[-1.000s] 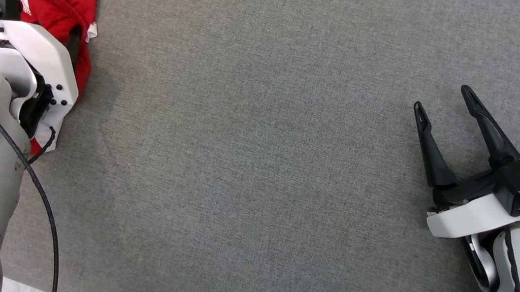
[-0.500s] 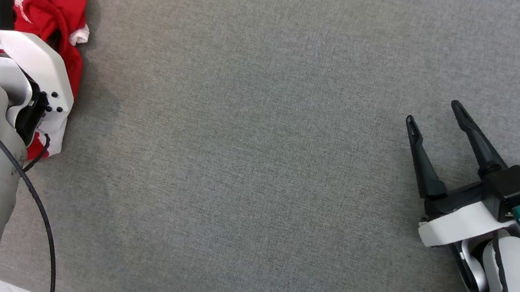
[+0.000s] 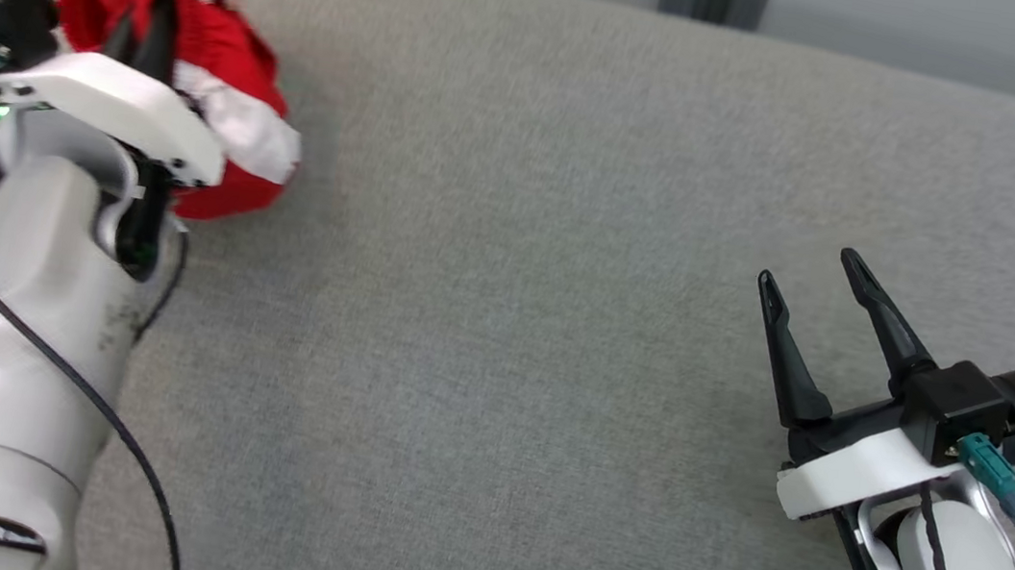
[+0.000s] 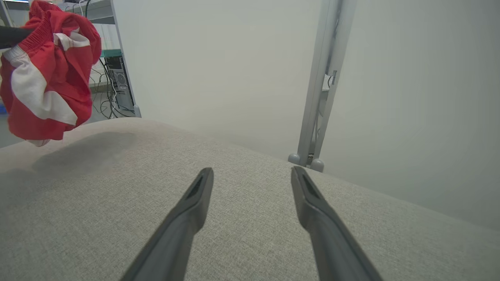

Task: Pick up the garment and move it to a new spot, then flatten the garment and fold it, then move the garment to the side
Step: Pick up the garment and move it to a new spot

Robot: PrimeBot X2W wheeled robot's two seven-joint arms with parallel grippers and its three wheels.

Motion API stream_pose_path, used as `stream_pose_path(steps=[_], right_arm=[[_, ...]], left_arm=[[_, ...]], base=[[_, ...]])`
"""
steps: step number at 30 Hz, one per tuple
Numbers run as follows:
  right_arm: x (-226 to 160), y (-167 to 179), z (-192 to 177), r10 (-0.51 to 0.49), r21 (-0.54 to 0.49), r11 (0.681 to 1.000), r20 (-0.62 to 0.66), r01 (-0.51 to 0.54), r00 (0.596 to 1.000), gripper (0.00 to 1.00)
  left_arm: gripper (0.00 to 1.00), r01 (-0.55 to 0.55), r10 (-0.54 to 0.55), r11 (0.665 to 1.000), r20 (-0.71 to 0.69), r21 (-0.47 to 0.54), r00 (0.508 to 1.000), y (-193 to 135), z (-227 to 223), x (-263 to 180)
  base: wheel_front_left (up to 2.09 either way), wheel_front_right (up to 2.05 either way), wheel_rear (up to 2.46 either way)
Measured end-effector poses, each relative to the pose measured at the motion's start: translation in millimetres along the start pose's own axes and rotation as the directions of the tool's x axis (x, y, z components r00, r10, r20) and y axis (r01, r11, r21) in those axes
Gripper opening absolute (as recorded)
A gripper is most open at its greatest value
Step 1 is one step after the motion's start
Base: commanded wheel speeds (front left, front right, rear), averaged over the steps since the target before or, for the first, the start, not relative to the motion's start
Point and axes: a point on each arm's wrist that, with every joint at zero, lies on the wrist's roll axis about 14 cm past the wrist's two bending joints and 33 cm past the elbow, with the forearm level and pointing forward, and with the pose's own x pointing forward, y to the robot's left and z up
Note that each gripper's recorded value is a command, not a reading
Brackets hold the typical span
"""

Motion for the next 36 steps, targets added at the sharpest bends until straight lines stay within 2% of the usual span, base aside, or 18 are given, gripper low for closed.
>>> stream_pose_path(steps=[4,8,13,20,25,29,32,34,35,36], right_arm=[[-15,-1,19,-0.033,-0.016,0.999,0.028,0.033,0.999,1.00],[-32,-22,39,-0.110,-0.041,0.993,0.066,0.113,0.992,1.00],[-60,-58,58,-0.224,-0.074,0.970,0.102,0.232,0.969,1.00],[-99,-97,77,-0.360,-0.099,0.921,0.150,0.376,0.921,1.00],[-125,-119,74,-0.450,-0.097,0.880,0.137,0.464,0.882,1.00],[-144,-132,67,-0.507,-0.096,0.850,0.116,0.518,0.854,1.00],[-152,-138,63,-0.531,-0.097,0.836,0.102,0.540,0.841,1.00],[-157,-142,59,-0.548,-0.097,0.826,0.091,0.555,0.831,1.00],[-158,-144,58,-0.554,-0.098,0.822,0.086,0.561,0.828,1.00],[-160,-145,56,-0.559,-0.098,0.820,0.081,0.564,0.826,1.00]], left_arm=[[0.00,0.119,-0.116,0.991,0.054,-0.066,0.992,-43,16,-12],[0.00,0.248,-0.243,0.960,0.050,-0.134,0.969,-91,14,-22],[0.00,0.421,-0.417,0.881,0.065,-0.214,0.907,-164,14,-34],[0.00,0.593,-0.616,0.744,0.027,-0.309,0.787,-257,-13,-61],[0.00,0.612,-0.681,0.680,-0.040,-0.403,0.731,-294,-52,-74],[0.00,0.602,-0.739,0.604,-0.085,-0.522,0.668,-326,-85,-96],[0.00,0.578,-0.749,0.595,-0.126,-0.559,0.650,-336,-103,-104],[0.00,0.541,-0.739,0.619,-0.189,-0.570,0.646,-336,-125,-107],[0.13,0.520,-0.728,0.636,-0.221,-0.570,0.648,-333,-136,-107],[0.39,0.500,-0.716,0.654,-0.251,-0.567,0.652,-330,-146,-106]], base=[[0.00,0.00,0.00],[0.00,0.00,0.00],[0.00,0.00,0.00],[0.00,0.00,0.00],[0.00,0.00,0.00],[0.00,0.00,0.00],[0.00,0.00,0.00],[0.00,0.00,0.00],[0.00,0.00,0.00],[0.00,0.00,0.00]])
